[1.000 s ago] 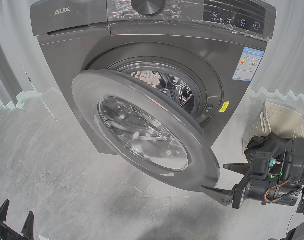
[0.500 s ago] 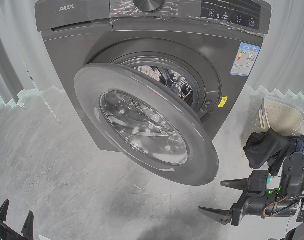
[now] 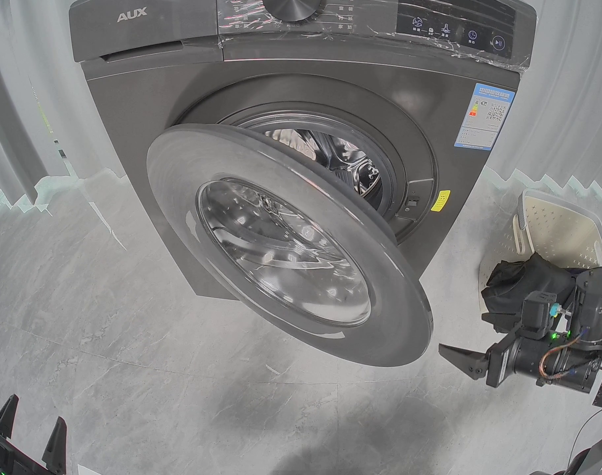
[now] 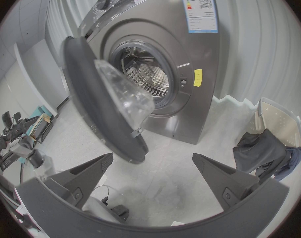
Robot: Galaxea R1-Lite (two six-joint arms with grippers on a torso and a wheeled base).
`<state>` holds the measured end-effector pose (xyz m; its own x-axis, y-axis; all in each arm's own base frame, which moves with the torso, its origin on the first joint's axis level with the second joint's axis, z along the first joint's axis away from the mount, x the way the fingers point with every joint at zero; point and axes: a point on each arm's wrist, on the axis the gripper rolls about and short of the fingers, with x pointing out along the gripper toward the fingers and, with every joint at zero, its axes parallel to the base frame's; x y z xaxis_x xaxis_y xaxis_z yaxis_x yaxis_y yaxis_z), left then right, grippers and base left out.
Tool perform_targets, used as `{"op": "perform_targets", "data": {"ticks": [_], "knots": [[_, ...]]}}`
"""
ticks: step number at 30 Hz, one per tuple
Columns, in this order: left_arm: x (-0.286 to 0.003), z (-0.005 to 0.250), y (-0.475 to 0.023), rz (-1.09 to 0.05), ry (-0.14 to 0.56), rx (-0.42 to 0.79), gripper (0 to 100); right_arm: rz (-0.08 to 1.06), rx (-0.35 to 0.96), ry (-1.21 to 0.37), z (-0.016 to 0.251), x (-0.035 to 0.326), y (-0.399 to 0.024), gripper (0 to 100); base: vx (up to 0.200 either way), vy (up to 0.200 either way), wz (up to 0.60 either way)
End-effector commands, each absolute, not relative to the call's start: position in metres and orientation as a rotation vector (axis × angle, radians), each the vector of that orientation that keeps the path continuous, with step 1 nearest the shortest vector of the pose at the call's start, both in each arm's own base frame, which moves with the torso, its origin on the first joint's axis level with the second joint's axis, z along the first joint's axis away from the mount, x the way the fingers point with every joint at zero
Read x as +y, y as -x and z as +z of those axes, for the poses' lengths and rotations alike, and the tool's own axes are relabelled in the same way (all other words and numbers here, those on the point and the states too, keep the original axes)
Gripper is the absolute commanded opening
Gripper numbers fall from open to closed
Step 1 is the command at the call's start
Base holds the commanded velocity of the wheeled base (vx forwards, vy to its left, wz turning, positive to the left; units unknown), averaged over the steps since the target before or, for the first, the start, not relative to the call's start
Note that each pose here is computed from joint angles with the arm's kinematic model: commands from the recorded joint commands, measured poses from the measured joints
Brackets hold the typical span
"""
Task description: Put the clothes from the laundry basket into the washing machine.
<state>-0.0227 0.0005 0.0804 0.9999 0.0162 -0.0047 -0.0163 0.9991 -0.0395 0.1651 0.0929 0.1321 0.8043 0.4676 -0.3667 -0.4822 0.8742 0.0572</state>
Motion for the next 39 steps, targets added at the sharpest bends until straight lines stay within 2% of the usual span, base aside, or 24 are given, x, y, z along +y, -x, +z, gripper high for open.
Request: {"op": "perform_targets", "data": {"ticks": [1, 8, 16, 20, 25, 26, 29, 34, 39], "knots": [[0.000, 0.076, 0.023, 0.015, 0.040, 0.007, 100, 0.476, 0.389, 0.038, 0.132, 0.098, -0.186, 100, 0.000, 0.000, 0.00], [0.000, 0.076, 0.023, 0.017, 0.040, 0.007, 100, 0.486, 0.413, 0.030, 0.129, 0.116, -0.212, 100, 0.000, 0.000, 0.00], [0.000, 0.076, 0.023, 0.017, 0.040, 0.007, 100, 0.623, 0.449, 0.031, 0.123, 0.141, -0.185, 100, 0.000, 0.000, 0.00], [0.000, 0.076, 0.023, 0.017, 0.040, 0.007, 100, 0.683, 0.420, 0.034, 0.130, 0.149, -0.172, 100, 0.000, 0.000, 0.00], [0.000, 0.076, 0.023, 0.015, 0.040, 0.007, 100, 0.597, 0.383, 0.026, 0.137, 0.147, -0.183, 100, 0.000, 0.000, 0.00], [0.000, 0.076, 0.023, 0.017, 0.040, 0.007, 100, 0.530, 0.376, 0.019, 0.139, 0.139, -0.194, 100, 0.000, 0.000, 0.00], [0.000, 0.076, 0.023, 0.017, 0.040, 0.007, 100, 0.462, 0.386, 0.013, 0.135, 0.134, -0.213, 100, 0.000, 0.000, 0.00], [0.000, 0.076, 0.023, 0.015, 0.040, 0.007, 100, 0.471, 0.428, 0.030, 0.123, 0.143, -0.220, 100, 0.000, 0.000, 0.00], [0.000, 0.076, 0.023, 0.017, 0.040, 0.007, 100, 0.554, 0.446, 0.049, 0.118, 0.162, -0.209, 100, 0.000, 0.000, 0.00]]}}
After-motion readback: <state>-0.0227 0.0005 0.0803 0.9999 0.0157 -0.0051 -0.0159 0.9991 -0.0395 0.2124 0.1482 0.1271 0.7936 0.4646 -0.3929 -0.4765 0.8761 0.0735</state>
